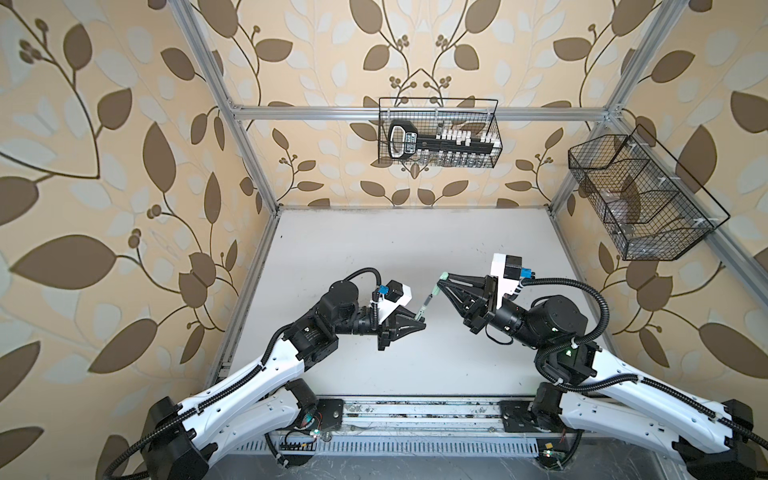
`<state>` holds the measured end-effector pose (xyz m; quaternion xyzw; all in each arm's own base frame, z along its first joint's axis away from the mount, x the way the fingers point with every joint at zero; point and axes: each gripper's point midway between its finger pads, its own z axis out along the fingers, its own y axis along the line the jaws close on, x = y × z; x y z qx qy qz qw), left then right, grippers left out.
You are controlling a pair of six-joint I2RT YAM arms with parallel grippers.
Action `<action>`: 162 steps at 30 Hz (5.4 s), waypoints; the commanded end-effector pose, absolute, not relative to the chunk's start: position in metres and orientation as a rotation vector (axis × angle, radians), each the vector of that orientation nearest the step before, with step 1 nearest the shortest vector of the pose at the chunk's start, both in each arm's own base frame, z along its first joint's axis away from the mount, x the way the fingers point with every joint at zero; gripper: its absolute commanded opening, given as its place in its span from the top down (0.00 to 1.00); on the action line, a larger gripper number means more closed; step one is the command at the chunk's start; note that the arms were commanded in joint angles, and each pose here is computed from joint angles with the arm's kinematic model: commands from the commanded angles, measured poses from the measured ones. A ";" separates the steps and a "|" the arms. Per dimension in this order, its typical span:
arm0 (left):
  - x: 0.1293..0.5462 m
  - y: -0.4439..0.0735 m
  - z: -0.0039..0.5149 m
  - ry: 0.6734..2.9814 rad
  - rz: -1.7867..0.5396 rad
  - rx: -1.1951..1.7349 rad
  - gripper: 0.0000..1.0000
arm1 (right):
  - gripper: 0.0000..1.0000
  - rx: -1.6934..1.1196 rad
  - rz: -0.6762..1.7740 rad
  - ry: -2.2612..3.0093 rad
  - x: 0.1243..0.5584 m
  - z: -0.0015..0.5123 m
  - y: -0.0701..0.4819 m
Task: Insert the pens into the pen caps
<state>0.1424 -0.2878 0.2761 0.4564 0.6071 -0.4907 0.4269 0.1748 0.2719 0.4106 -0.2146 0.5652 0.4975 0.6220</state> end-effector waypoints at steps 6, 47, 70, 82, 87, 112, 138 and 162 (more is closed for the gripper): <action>0.143 -0.287 0.308 1.413 -1.223 1.128 1.00 | 0.84 -0.464 1.107 1.269 0.180 0.415 0.269; 0.141 -0.285 0.325 1.377 -1.232 1.106 1.00 | 0.85 -0.412 1.074 1.342 0.196 0.383 0.275; 0.144 -0.281 0.325 1.395 -1.194 1.089 1.00 | 0.85 -0.424 1.083 1.339 0.193 0.386 0.274; 0.150 -0.284 0.328 1.404 -1.175 1.084 1.00 | 0.85 -0.415 1.115 1.291 0.183 0.392 0.268; 0.150 -0.290 0.330 1.404 -1.210 1.108 1.00 | 0.85 -0.448 1.087 1.312 0.185 0.389 0.275; 0.160 -0.292 0.334 1.464 -1.171 1.099 1.00 | 0.72 -0.548 0.941 1.427 0.182 0.365 0.277; 0.164 -0.299 0.320 1.550 -1.212 1.105 1.00 | 0.33 -0.735 1.289 1.413 0.193 0.394 0.278; 0.172 -0.298 0.327 1.538 -1.157 1.090 1.00 | 0.74 -0.710 1.343 1.499 0.208 0.381 0.293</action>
